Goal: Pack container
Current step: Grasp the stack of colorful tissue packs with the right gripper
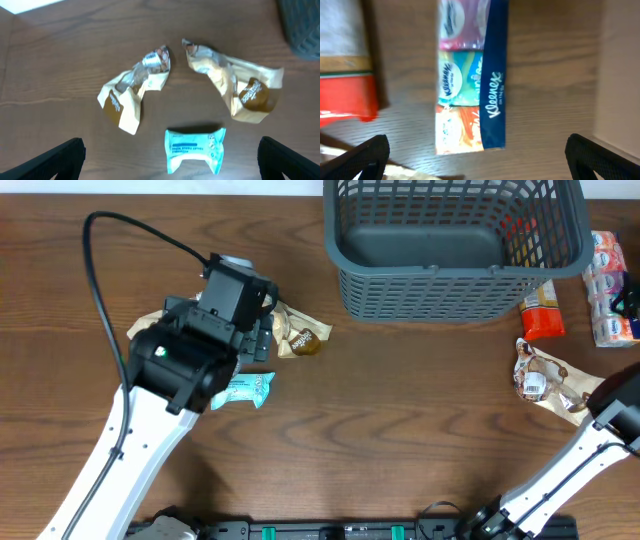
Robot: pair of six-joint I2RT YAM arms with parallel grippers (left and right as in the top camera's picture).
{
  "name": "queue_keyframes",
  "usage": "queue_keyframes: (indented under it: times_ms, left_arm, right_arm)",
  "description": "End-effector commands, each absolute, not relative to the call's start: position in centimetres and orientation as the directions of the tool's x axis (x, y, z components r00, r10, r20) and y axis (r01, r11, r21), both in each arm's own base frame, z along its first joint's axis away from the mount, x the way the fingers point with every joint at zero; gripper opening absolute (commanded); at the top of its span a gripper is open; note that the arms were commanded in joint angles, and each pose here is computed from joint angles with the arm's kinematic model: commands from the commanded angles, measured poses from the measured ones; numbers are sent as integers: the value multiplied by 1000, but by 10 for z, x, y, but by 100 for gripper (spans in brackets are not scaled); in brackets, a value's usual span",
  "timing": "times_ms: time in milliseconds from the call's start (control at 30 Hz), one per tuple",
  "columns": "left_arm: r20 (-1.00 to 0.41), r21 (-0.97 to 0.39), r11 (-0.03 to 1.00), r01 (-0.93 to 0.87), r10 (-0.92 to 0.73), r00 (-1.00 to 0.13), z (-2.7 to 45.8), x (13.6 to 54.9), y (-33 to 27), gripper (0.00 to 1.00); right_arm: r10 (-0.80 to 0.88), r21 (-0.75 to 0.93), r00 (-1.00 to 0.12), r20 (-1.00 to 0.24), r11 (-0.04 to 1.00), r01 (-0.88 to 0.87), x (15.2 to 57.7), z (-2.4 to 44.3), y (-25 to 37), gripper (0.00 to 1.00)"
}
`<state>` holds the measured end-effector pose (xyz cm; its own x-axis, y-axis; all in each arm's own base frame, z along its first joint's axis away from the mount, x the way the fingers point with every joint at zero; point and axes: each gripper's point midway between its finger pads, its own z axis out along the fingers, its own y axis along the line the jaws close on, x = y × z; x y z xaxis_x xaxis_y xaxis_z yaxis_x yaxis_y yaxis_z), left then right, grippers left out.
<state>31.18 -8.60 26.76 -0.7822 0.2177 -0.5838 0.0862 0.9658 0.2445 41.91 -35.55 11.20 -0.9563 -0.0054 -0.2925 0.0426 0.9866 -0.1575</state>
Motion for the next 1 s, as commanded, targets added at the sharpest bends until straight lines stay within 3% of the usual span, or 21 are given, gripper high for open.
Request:
queue_keyframes:
  times_ms: [0, 433, 967]
  left_arm:
    - [-544, 276, 957, 90, 233, -807, 256, 314, -83, 99]
    - [-501, 295, 950, 103, 245, -830, 243, 317, -85, 99]
    - [-499, 296, 950, 103, 246, -831, 242, 318, -85, 99]
  right_arm:
    - [10, -198, -966, -260, 978, 63, 412, 107, -368, 99]
    - [53, -131, -973, -224, 988, 84, 413, 53, -373, 99]
    - [44, -119, -903, -427, 987, 104, 485, 60, -356, 99]
